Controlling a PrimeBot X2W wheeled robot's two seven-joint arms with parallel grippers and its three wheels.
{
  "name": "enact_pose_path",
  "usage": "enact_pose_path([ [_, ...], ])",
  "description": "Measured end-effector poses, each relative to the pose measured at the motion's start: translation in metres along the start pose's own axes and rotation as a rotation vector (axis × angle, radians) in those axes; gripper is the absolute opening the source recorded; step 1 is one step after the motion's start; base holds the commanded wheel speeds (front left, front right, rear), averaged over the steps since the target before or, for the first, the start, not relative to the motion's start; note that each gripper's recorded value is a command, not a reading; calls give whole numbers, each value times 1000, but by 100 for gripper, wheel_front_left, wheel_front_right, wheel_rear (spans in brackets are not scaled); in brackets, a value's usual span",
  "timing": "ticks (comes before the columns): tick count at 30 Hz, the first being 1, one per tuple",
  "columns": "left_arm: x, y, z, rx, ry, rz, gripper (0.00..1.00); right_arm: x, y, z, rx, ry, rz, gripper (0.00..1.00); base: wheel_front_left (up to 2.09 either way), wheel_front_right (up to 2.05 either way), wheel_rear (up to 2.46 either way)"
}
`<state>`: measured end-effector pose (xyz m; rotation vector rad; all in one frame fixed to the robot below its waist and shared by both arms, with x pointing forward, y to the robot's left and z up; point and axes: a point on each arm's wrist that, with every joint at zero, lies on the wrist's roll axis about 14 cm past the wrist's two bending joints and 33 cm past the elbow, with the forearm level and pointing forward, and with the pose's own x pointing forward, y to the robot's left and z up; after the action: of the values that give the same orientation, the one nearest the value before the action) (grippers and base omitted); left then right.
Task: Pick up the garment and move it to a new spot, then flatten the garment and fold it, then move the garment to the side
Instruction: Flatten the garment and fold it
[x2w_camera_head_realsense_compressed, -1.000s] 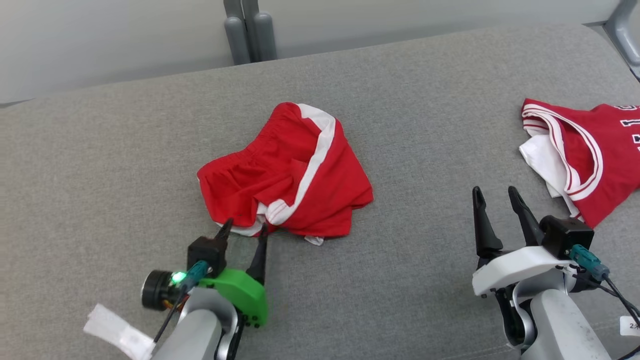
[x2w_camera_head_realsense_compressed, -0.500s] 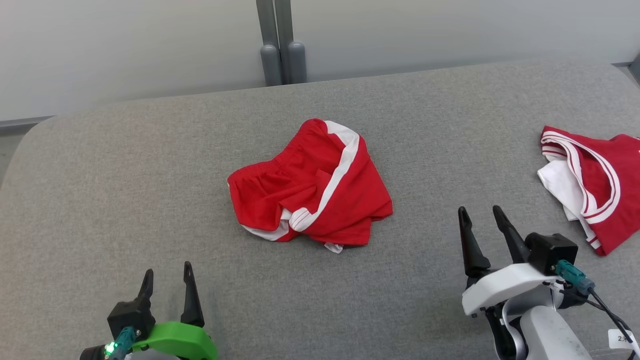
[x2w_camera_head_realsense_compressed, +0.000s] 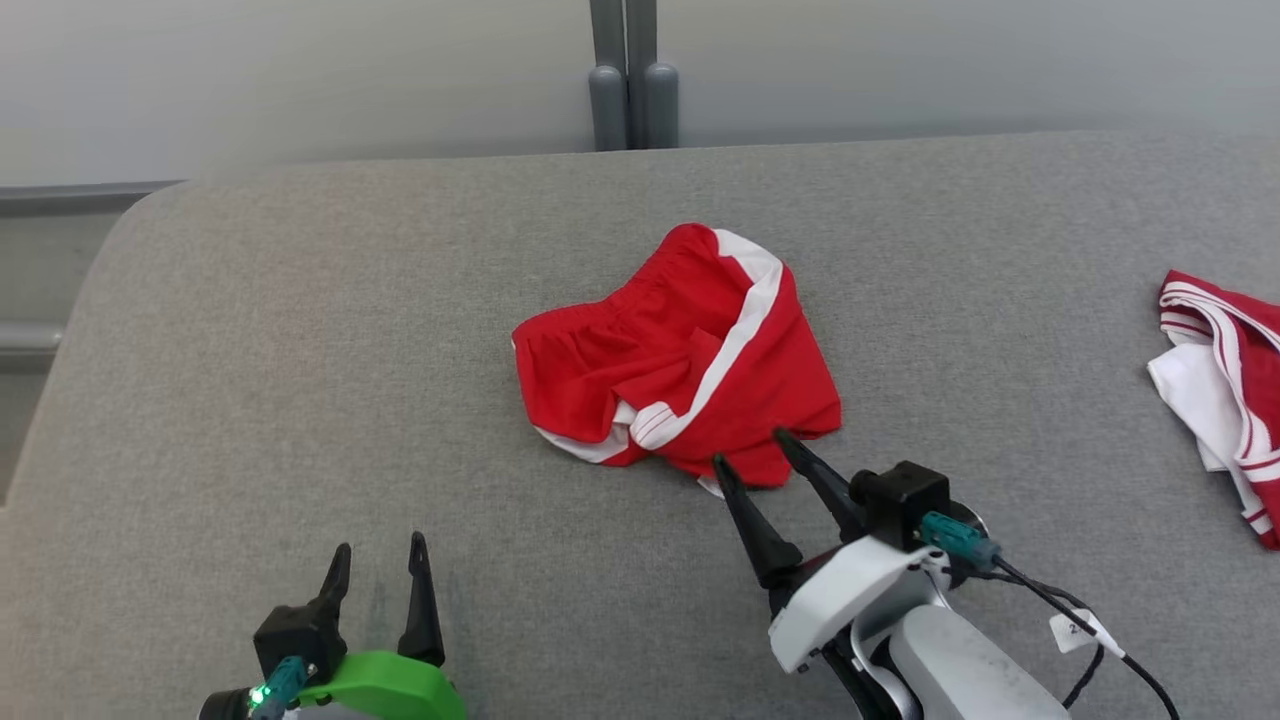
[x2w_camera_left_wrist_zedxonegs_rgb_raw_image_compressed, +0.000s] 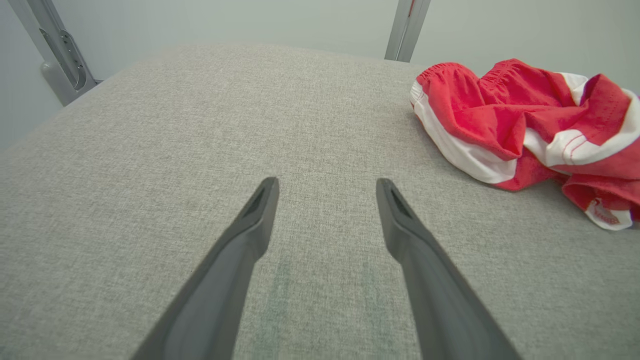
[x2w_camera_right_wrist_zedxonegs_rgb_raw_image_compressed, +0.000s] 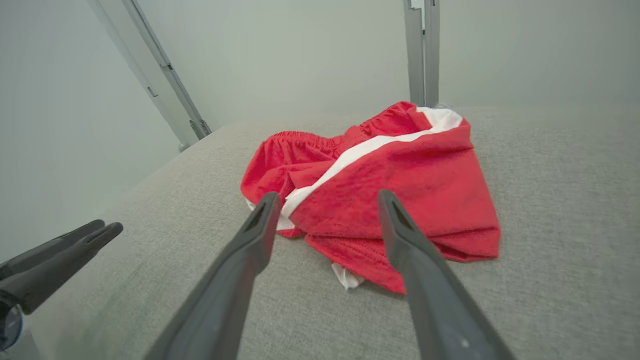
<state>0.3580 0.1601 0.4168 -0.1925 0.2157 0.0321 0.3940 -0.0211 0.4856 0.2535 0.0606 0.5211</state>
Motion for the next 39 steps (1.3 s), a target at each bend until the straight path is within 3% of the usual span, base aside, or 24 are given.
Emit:
enact_pose_path([
  [5,-2,6,-1,-4,2,22,100,23,12,-11,-19,50,66,100,0,0,0],
  [13,-7,21,-11,-12,34,76,100,47,-5,-31,29,109,31,100,0,0,0],
  [14,-7,23,-12,-11,39,80,100,50,-6,-32,36,114,29,94,0,0,0],
  [16,-6,25,-13,-14,43,88,100,54,-9,-36,41,125,23,40,0,0,0],
  [17,-5,25,-13,-15,43,90,100,55,-12,-39,44,135,16,0,0,0,0],
  [21,0,26,-12,-16,43,98,100,52,-24,-54,63,180,-22,0,0,0,0],
  [27,6,20,-12,-24,44,84,100,55,-47,-39,62,137,-87,0,0,0,0],
  [32,10,13,-10,-41,39,63,100,57,-77,-1,24,26,-166,0,0,0,0],
  [33,11,10,-10,-41,38,55,100,63,-81,24,-19,-36,-167,0,0,0,0],
  [39,8,0,-11,-46,44,18,100,91,-67,87,-144,-165,-94,0,0,0,0],
])
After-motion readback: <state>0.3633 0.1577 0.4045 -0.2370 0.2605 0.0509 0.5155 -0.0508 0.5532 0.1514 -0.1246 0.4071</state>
